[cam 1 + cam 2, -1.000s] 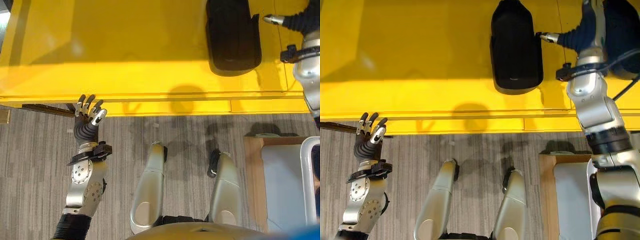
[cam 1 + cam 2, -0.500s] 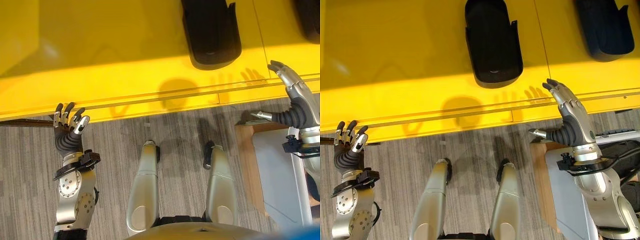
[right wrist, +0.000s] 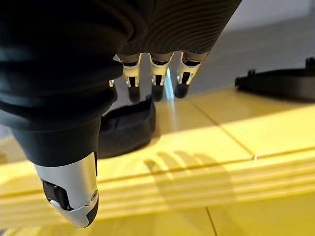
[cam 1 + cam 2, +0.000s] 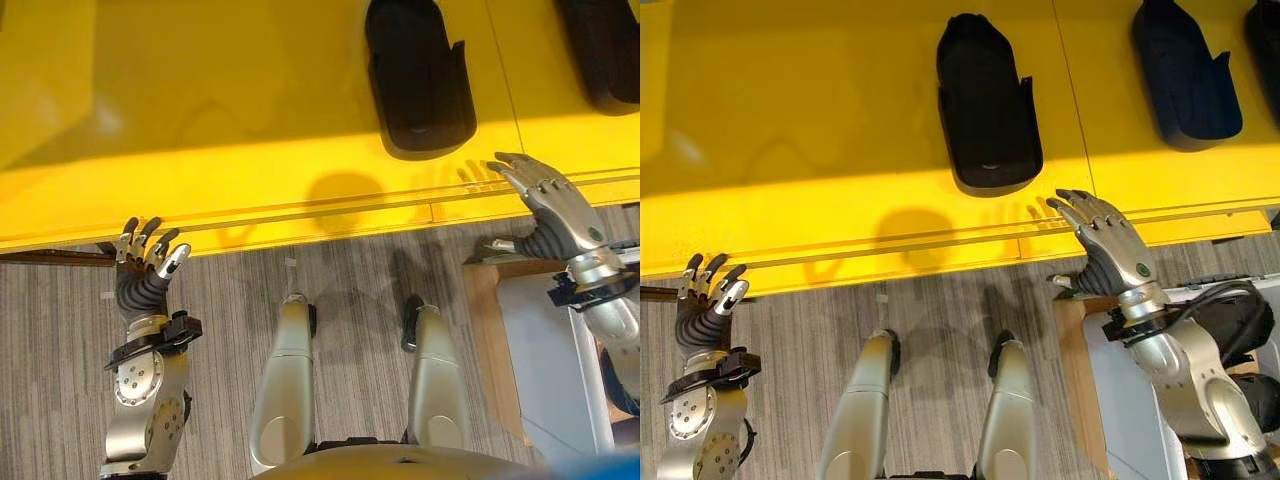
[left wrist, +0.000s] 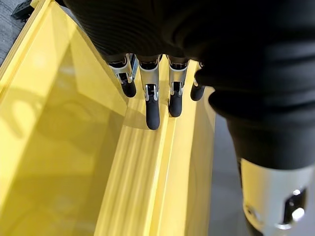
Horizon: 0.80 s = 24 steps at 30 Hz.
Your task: Move parts from the plastic box to the shelf.
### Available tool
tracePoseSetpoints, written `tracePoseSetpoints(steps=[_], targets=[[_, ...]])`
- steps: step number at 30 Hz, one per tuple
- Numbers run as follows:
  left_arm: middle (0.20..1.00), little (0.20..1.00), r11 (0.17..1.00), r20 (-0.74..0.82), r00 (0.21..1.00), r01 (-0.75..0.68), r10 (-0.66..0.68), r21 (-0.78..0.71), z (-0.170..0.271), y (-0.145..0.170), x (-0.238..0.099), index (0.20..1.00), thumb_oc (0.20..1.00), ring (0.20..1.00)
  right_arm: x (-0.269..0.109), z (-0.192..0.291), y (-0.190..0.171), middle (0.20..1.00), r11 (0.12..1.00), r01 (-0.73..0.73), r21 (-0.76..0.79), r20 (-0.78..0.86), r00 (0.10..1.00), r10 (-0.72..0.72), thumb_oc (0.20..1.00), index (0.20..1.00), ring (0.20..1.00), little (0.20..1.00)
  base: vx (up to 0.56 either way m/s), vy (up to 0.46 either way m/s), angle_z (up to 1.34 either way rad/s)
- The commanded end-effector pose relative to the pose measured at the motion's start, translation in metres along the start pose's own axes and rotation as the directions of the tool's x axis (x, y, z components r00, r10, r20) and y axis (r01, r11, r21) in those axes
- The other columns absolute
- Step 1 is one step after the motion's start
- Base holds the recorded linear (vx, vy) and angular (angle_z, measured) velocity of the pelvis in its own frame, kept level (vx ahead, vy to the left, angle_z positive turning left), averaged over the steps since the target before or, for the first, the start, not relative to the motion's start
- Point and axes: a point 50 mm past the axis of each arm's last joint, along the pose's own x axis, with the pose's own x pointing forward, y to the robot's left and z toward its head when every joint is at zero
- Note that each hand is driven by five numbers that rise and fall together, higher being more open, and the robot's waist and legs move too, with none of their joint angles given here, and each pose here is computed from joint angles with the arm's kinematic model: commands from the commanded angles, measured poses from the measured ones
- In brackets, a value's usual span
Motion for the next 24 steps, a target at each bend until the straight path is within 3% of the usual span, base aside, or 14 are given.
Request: tracePoseSetpoints(steps=[1, 9, 15, 24], targets=[[1.000, 1.000, 0.991, -0.019, 0.991, 0.135, -0.135, 0.021, -0.007, -0.024, 0.006, 1.000, 1.000, 1.000, 0.018, 0.007, -0.003, 1.000, 0.999, 0.031, -0.041, 0.042, 0.999, -0.029, 1.000, 1.000, 1.000, 1.000, 0.00, 0.000, 0.00], [1.000, 1.000, 0.989, 0.035, 0.988, 0.148, -0.148, 0.013, 0.001, -0.034, 0.018, 1.000, 1.000, 1.000, 0.056, 0.024, 0.017, 1.000, 0.999, -0.030, 0.010, 0.086, 0.996, 0.029, 1.000, 1.000, 1.000, 1.000, -0.03, 0.008, 0.03], [1.000, 1.000, 0.987, 0.054, 0.986, 0.159, -0.160, 0.010, 0.004, -0.037, 0.021, 1.000, 1.000, 1.000, 0.064, 0.024, 0.038, 1.000, 0.992, -0.122, 0.040, 0.058, 0.991, 0.120, 1.000, 1.000, 1.000, 1.000, 0.04, -0.011, 0.01], [1.000, 1.000, 0.988, 0.066, 0.986, 0.154, -0.154, 0.011, 0.006, -0.036, 0.022, 1.000, 1.000, 1.000, 0.064, 0.024, 0.041, 1.000, 0.990, -0.133, 0.037, 0.047, 0.990, 0.131, 1.000, 1.000, 1.000, 1.000, -0.03, 0.006, 0.00]])
